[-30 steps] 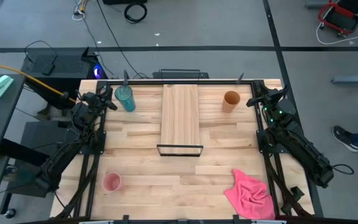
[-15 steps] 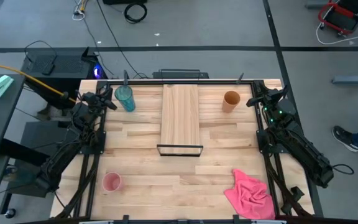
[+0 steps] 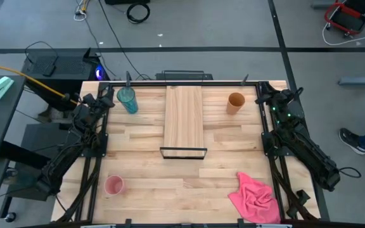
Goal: Stack small to large cups/mugs on shelf
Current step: Put the pink cup on the shelf
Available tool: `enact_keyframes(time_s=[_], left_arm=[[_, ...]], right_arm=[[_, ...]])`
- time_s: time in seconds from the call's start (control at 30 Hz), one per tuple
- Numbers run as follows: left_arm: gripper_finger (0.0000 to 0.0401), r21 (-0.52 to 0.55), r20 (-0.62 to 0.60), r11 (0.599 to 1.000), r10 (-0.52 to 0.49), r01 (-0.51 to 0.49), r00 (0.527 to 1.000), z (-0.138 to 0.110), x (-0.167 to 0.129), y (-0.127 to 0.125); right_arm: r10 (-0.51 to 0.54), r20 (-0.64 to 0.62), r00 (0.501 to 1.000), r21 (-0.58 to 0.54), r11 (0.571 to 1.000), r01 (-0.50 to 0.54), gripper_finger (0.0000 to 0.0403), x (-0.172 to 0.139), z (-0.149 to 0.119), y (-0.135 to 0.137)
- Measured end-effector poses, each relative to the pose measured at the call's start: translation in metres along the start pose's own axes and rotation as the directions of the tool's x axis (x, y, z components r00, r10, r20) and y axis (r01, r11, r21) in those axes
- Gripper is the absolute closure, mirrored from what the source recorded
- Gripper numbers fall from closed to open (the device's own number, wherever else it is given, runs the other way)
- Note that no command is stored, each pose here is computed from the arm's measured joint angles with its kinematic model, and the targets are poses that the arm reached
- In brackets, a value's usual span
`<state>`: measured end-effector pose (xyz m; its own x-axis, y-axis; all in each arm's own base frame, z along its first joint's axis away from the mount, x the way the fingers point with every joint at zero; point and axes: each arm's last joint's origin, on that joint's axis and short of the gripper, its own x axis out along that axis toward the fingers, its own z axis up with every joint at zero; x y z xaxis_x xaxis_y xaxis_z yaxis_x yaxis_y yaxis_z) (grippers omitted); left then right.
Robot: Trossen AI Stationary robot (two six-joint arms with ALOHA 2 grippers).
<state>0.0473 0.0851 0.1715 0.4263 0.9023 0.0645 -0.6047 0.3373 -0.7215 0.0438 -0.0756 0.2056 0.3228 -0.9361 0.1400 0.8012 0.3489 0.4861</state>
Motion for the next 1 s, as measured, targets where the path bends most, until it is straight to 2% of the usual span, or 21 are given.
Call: enact_keyframes(time_s=[0.2,0.3,0.43,0.53,0.67,0.83,0.9,1.0], left_arm=[[0.0373,0.020,0.087,0.990,-0.138,0.137,0.987,0.010,-0.001,-0.012],[0.0381,0.057,0.129,0.974,-0.224,0.218,0.966,0.016,-0.003,-0.019],[0.0390,0.043,0.170,0.944,-0.330,0.328,0.928,0.022,-0.007,-0.027],[0.0390,0.073,0.144,0.914,-0.407,0.400,0.902,0.028,-0.010,-0.036],[0.0381,0.135,0.142,0.849,-0.526,0.510,0.838,0.049,-0.020,-0.059],[0.0371,0.239,0.145,0.767,-0.634,0.595,0.760,0.080,-0.041,-0.093],[0.0370,0.270,0.109,0.757,-0.638,0.595,0.762,0.092,-0.050,-0.105],[0.0373,0.320,0.026,0.763,-0.600,0.562,0.799,0.109,-0.062,-0.122]], right_arm=[[0.037,0.018,0.999,0.224,0.974,-0.040,0.0294,-0.002,0.010,0.005],[0.094,0.008,0.996,0.282,0.955,-0.092,0.0294,-0.003,0.015,0.009],[0.183,-0.003,0.983,0.289,0.941,-0.174,0.0294,-0.005,0.023,0.015],[0.265,-0.017,0.964,0.284,0.926,-0.250,0.0294,-0.008,0.030,0.021],[0.374,-0.019,0.927,0.277,0.893,-0.355,0.0294,-0.013,0.043,0.030],[0.448,0.004,0.894,0.265,0.861,-0.433,0.0294,-0.020,0.060,0.038],[0.478,0.008,0.878,0.256,0.848,-0.464,0.0294,-0.023,0.065,0.041],[0.514,0.004,0.858,0.249,0.830,-0.499,0.0294,-0.027,0.072,0.044]])
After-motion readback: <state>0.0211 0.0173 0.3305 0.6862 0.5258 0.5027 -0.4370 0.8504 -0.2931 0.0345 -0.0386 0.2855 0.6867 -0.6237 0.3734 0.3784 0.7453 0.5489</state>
